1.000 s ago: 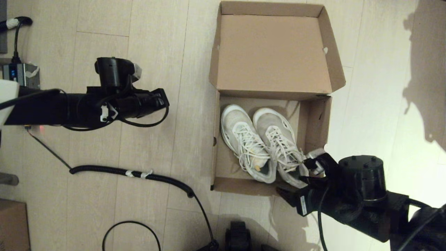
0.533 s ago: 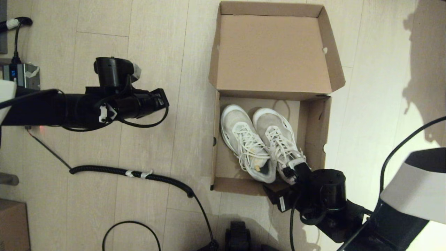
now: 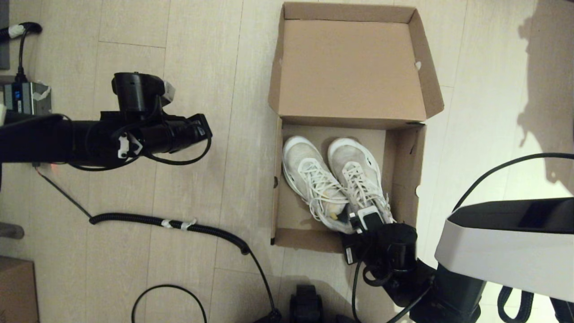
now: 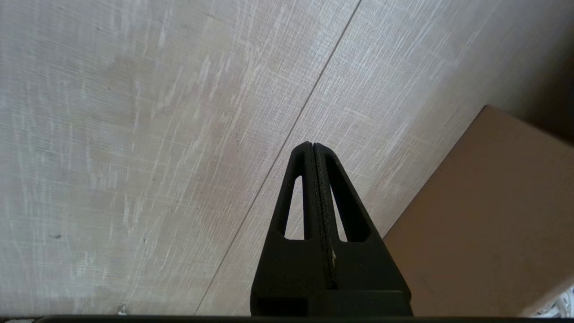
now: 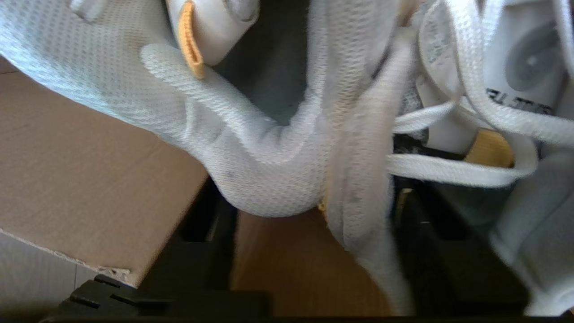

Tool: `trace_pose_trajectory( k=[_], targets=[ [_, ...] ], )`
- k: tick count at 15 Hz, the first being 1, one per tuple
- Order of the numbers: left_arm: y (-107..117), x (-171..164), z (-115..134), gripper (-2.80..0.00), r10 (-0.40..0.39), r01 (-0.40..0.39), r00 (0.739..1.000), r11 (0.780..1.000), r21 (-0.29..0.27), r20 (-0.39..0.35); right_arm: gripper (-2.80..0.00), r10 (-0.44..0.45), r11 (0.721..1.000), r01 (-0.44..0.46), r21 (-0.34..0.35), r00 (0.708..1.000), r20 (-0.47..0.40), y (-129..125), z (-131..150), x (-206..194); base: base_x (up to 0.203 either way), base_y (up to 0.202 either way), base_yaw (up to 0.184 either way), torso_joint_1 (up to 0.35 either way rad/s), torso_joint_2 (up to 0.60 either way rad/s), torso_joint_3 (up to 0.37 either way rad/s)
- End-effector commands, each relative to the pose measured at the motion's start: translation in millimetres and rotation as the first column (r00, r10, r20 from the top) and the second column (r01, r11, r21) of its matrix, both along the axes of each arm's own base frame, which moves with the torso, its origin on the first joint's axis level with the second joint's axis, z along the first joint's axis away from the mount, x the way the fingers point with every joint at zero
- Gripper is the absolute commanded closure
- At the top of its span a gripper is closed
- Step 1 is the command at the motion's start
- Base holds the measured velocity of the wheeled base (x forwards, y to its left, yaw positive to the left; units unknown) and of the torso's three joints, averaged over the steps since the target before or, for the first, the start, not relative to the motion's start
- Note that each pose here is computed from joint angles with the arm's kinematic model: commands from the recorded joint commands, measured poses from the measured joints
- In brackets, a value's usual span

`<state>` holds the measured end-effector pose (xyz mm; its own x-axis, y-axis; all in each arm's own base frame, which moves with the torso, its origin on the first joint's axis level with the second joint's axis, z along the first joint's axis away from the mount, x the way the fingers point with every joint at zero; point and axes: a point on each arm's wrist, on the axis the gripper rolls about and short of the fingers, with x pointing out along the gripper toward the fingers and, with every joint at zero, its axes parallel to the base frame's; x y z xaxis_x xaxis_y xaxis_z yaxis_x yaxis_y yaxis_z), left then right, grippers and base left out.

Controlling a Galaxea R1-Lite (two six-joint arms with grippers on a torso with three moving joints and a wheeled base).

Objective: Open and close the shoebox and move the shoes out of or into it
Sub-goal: Put the shoes out of the shoe box

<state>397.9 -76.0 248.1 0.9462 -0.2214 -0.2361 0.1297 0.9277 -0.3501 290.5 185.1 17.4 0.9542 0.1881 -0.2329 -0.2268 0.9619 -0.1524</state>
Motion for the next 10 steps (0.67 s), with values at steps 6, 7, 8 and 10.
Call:
trace_pose_trajectory(
  k=[6,7,8,10],
  targets=[
    [4.5,-16.5,25.0,0.0,0.005,-0.004,0.998,1.0,-0.01,0.058,0.0,-0.011,0.999,0.009,0.033,0.999,0.046,-4.3,39.8,-6.5,0.0,0.0,0.0,0.0,0.0,0.0],
    [5.6,-21.8,31.8,0.0,0.005,-0.004,0.997,1.0,-0.011,0.072,0.0,-0.008,0.999,0.007,0.037,0.999,0.044,-7.2,54.3,-11.5,0.0,0.0,0.0,0.0,0.0,0.0],
    [6.7,-29.7,40.6,0.0,0.005,-0.003,0.996,1.0,-0.015,0.092,0.0,0.0,0.999,-0.001,0.045,0.999,0.038,-9.7,68.9,-18.6,0.0,0.0,0.0,0.0,0.0,0.0],
    [10.5,-51.1,57.8,0.0,0.006,-0.003,0.992,1.0,-0.022,0.129,0.0,0.041,0.996,-0.041,0.082,0.999,0.002,-13.3,93.9,-38.2,0.0,0.0,0.0,0.0,0.0,0.0]
  ],
)
